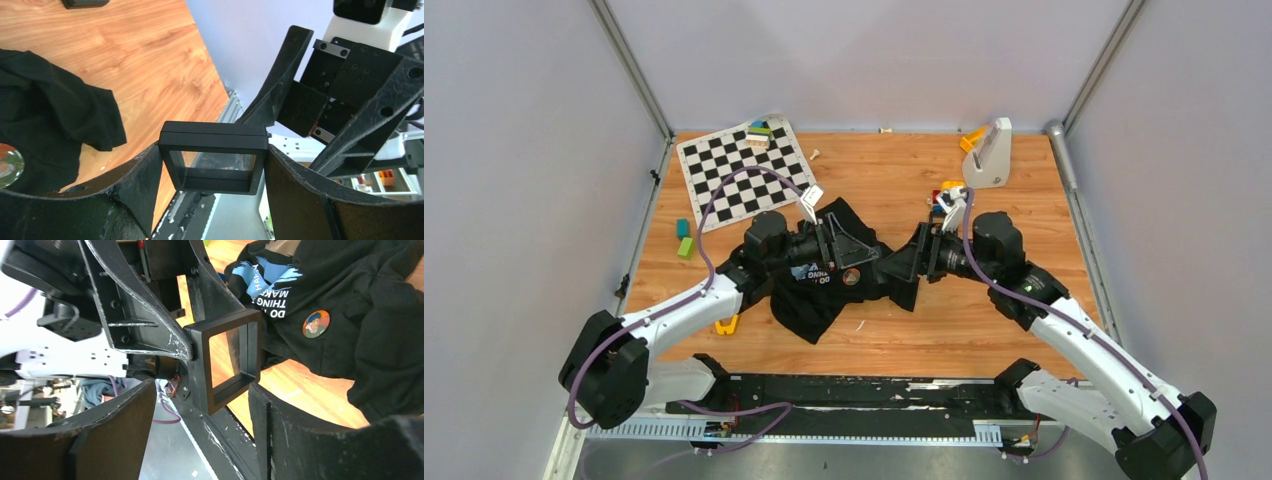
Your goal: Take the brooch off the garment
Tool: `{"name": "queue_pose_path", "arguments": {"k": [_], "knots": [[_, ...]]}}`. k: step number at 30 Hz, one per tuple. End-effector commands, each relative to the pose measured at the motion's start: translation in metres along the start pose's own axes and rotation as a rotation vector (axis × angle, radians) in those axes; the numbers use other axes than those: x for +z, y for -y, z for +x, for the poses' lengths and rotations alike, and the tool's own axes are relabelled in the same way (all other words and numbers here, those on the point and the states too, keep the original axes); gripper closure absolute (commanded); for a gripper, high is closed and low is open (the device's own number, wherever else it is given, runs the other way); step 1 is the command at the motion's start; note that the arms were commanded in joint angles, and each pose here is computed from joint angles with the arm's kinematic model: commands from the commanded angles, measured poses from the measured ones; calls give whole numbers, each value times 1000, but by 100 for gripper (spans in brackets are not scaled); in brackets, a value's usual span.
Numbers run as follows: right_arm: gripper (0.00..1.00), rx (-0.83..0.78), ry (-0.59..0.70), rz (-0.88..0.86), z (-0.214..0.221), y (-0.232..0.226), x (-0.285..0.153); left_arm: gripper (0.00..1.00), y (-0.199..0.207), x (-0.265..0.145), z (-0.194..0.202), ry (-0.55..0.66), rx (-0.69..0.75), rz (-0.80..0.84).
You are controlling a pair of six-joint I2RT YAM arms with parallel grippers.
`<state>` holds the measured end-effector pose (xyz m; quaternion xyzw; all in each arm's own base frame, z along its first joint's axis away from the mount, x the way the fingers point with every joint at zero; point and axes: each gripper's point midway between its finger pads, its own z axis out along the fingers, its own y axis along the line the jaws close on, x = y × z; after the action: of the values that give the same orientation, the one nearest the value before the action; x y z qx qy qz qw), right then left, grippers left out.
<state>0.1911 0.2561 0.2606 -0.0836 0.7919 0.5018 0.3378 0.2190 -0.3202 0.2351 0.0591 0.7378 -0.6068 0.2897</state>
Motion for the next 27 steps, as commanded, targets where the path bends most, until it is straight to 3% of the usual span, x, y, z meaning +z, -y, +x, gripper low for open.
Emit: {"name": "queue_pose_path", "arguments": {"k": [1, 6, 15, 27], "knots": [[34, -110, -2, 55, -4, 2, 8, 100, -9, 1, -8, -13, 81, -85], [41, -130, -12, 125, 1, 15, 23, 100, -36, 4, -2, -53, 99, -188], [58, -133, 16, 239, 1, 45, 29, 100, -61, 21, 8, -113, 55, -183], [63, -114, -41, 404, 22, 94, 36, 100, -95, 46, 18, -158, -17, -143]]}}
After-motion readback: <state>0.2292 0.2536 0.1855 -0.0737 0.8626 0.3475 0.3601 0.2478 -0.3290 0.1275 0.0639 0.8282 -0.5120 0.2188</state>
